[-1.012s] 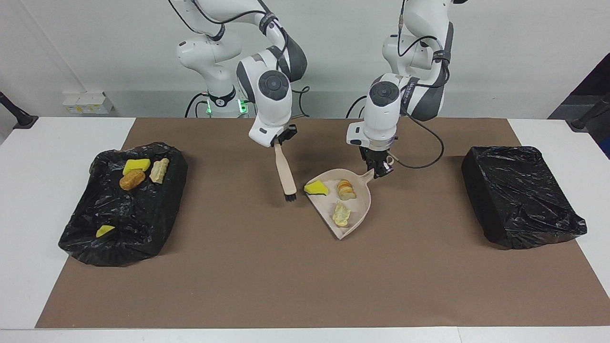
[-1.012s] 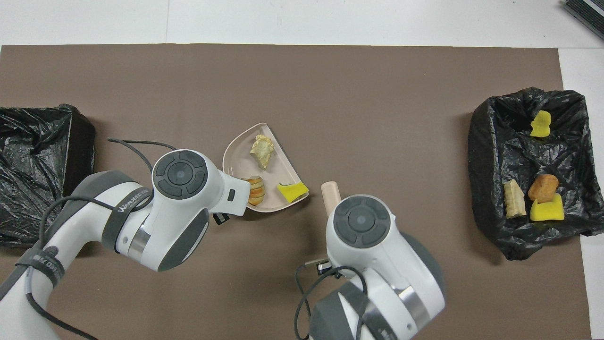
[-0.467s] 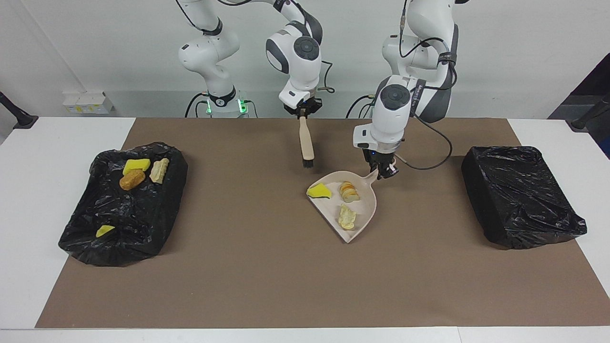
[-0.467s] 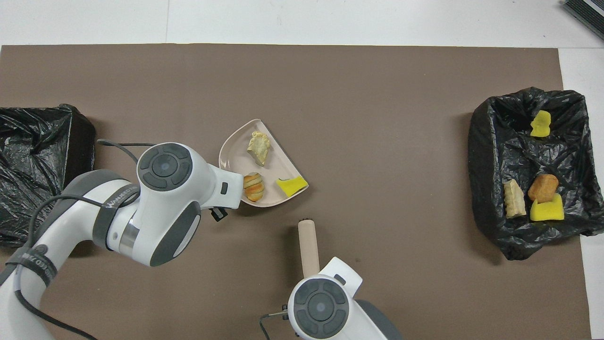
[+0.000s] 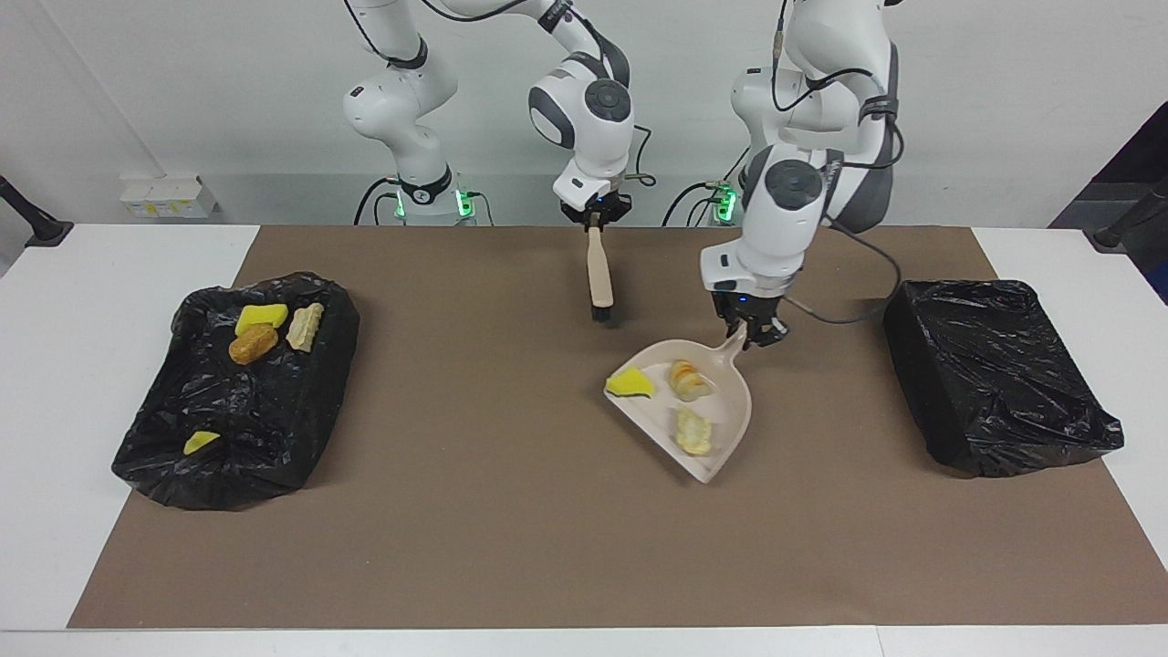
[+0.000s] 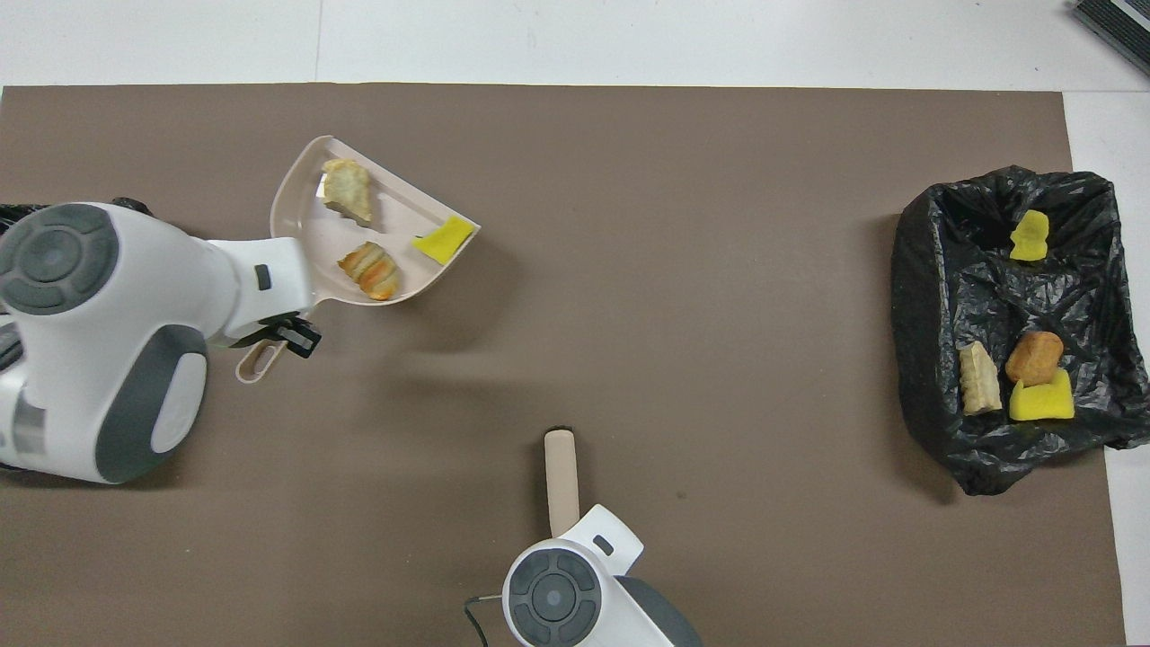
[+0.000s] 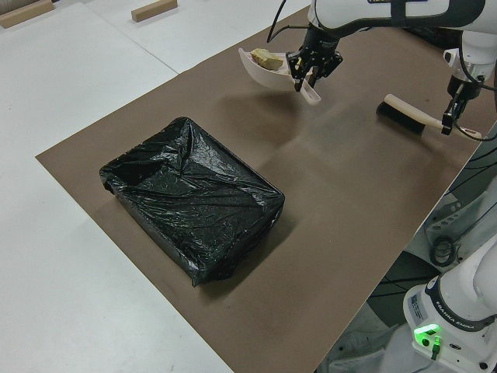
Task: Sweep and dump trash in bin
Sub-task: 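Carry the dustpan over the nearby bin with the left gripper and tip it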
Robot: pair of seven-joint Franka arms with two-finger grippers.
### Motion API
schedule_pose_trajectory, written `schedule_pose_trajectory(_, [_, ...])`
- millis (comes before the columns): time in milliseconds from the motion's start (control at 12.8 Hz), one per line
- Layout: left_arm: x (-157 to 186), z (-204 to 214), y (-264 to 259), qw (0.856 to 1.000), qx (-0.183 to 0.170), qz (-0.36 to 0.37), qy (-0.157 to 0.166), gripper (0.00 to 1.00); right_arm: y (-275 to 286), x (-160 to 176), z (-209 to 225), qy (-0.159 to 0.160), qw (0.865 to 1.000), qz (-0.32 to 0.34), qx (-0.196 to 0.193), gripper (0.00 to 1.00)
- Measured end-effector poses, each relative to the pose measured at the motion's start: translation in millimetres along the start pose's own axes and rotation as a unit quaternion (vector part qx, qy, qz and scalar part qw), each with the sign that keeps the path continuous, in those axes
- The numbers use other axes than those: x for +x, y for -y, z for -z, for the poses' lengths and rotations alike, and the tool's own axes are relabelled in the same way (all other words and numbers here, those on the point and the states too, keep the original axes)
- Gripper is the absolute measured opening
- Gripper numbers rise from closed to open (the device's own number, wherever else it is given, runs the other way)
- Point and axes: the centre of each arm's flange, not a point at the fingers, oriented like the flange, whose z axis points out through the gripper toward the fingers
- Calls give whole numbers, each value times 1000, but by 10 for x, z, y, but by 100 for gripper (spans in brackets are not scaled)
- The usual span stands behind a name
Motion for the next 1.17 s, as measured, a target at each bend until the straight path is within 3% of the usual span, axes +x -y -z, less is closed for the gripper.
schedule_pose_trajectory(156, [-185,203,426,998,8,54,-12,31,8,25,65,1,1000,-1,1,44])
schedule_pose_trajectory(311, [-421,329,956,995,11,99,-8,31,3,103,285,12,1000,-7,-3,72])
schedule_pose_trajectory(467, [-766,387,1526,996,15,86,-2,31,-75,259,702,26,1000,-1,-4,97])
schedule_pose_trajectory(778, [-1692,378,2542,1000,19,15,9,31,-439,582,1602,38,998,43,9,100])
schedule_pose_trajectory(1168, [-2307,409,3020,998,32,-43,18,31,-1210,947,2532,15,996,76,33,100])
